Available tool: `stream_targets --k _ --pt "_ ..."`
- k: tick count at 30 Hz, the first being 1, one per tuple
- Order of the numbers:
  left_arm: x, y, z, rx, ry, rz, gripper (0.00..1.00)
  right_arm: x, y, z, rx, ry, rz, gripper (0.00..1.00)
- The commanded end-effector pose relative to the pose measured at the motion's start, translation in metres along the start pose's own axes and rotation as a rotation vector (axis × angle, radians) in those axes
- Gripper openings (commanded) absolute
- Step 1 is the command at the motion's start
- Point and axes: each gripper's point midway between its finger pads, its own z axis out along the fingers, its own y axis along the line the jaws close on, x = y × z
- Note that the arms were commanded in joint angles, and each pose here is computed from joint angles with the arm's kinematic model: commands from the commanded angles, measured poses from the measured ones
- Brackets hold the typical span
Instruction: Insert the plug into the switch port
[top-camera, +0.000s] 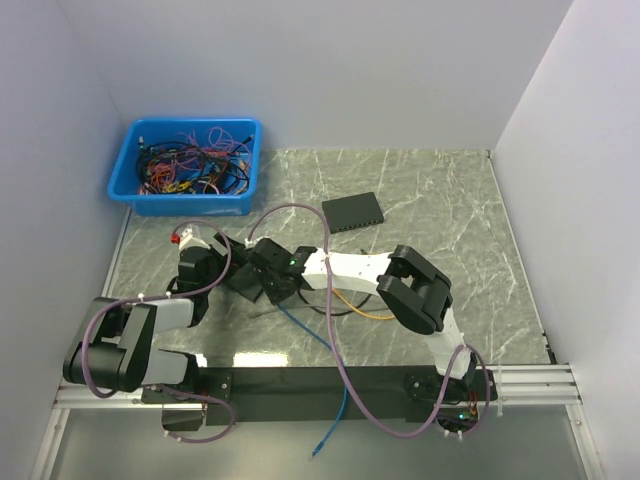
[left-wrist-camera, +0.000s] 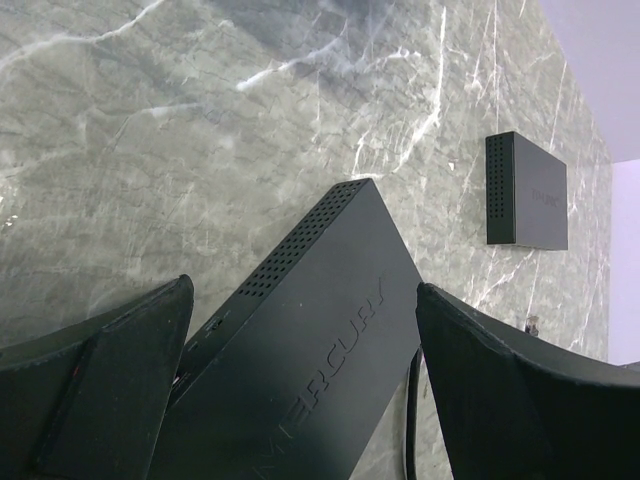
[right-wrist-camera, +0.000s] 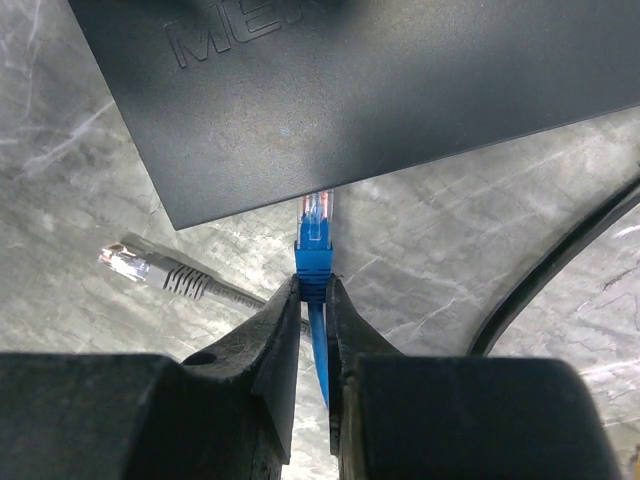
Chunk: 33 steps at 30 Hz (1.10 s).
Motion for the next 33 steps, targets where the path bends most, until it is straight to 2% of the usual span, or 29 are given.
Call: stream_targets --k 1,13,26,33 --pt "0.001 -0.006 0.001 0.045 -0.001 0.011 0.99 -0.027 0.014 -0.003 -0.039 -0.066 0.009 0.00" --pt "0.004 -0.005 0.001 0.045 0.011 0.005 0.98 -0.034 0.030 -0.006 -0.120 -0.085 -0.012 0.00" --pt "0.009 -0.008 0.006 0.053 0.045 0.019 0.98 -0.050 -0.001 -0.011 0.019 -0.192 -0.175 0.00" --pt "0.011 -0.007 0.007 0.051 0.056 0.023 0.98 -0.055 -0.003 -0.012 0.026 -0.236 -0.241 0.00"
